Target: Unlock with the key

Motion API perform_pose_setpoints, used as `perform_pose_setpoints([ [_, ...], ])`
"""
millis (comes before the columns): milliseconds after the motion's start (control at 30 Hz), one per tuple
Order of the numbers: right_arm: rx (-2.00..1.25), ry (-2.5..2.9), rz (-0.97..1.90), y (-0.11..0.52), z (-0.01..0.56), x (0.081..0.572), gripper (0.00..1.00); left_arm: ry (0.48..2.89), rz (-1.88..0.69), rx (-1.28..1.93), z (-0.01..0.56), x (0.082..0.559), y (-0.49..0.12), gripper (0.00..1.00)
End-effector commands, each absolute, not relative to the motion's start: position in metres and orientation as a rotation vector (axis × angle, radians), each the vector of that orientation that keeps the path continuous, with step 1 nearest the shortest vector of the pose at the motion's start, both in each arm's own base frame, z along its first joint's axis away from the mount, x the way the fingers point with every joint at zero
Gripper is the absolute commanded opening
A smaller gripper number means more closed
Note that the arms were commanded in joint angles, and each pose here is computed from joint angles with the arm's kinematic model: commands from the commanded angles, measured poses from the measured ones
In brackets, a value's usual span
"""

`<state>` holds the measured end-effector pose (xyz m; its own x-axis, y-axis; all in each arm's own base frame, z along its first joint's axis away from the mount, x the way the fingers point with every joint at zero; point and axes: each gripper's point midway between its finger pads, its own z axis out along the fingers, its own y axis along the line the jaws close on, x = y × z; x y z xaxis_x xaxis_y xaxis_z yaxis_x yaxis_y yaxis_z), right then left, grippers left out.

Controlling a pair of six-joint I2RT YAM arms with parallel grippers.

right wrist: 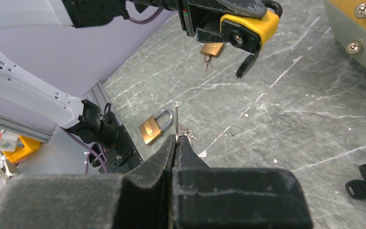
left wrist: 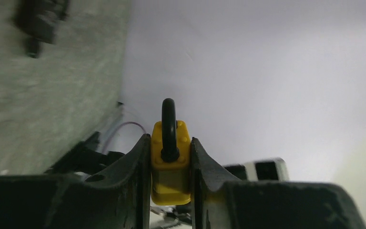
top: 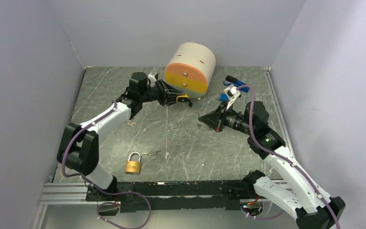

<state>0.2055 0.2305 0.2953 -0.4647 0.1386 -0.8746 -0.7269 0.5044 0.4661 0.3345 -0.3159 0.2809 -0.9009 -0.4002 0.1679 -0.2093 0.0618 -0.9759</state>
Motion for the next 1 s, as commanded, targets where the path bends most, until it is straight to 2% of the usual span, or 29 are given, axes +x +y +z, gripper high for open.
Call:
perform_pose_setpoints([
  [0,-0.472,1.749,1.063,0.227,0.304,0.215,0.0,2.455,-1.312,-0.614,0.24,0.328,-0.282,0.02],
  [67,-0.45,1.792,1.021,0.223,0.292,0.22,0.0,2.606,-0.871,-0.64,0.204,0.324,-0.249,0.03],
  [133,-0.457,1.806,1.003,0.221,0.286,0.22,0.0,2.7,-0.567,-0.658,0.176,0.314,-0.222,0.02],
  [333,-0.443,1.802,0.99,0.217,0.277,0.218,0.0,2.832,0.023,-0.589,0.114,0.285,-0.18,0.03],
  [500,-0.458,1.827,0.982,0.218,0.272,0.218,0.0,2.806,0.558,-0.412,0.096,0.284,-0.164,0.03],
  [667,-0.46,1.805,1.007,0.219,0.277,0.214,0.0,2.773,0.785,-0.297,0.076,0.296,-0.163,0.03],
  [767,-0.463,1.812,1.002,0.218,0.276,0.214,0.0,2.79,0.815,-0.263,0.06,0.304,-0.168,0.03],
  [900,-0.457,1.817,0.997,0.218,0.276,0.215,0.0,2.845,0.769,-0.228,0.038,0.308,-0.182,0.19],
  [967,-0.451,1.821,0.998,0.218,0.277,0.215,0.0,2.873,0.706,-0.215,0.03,0.309,-0.191,0.32],
])
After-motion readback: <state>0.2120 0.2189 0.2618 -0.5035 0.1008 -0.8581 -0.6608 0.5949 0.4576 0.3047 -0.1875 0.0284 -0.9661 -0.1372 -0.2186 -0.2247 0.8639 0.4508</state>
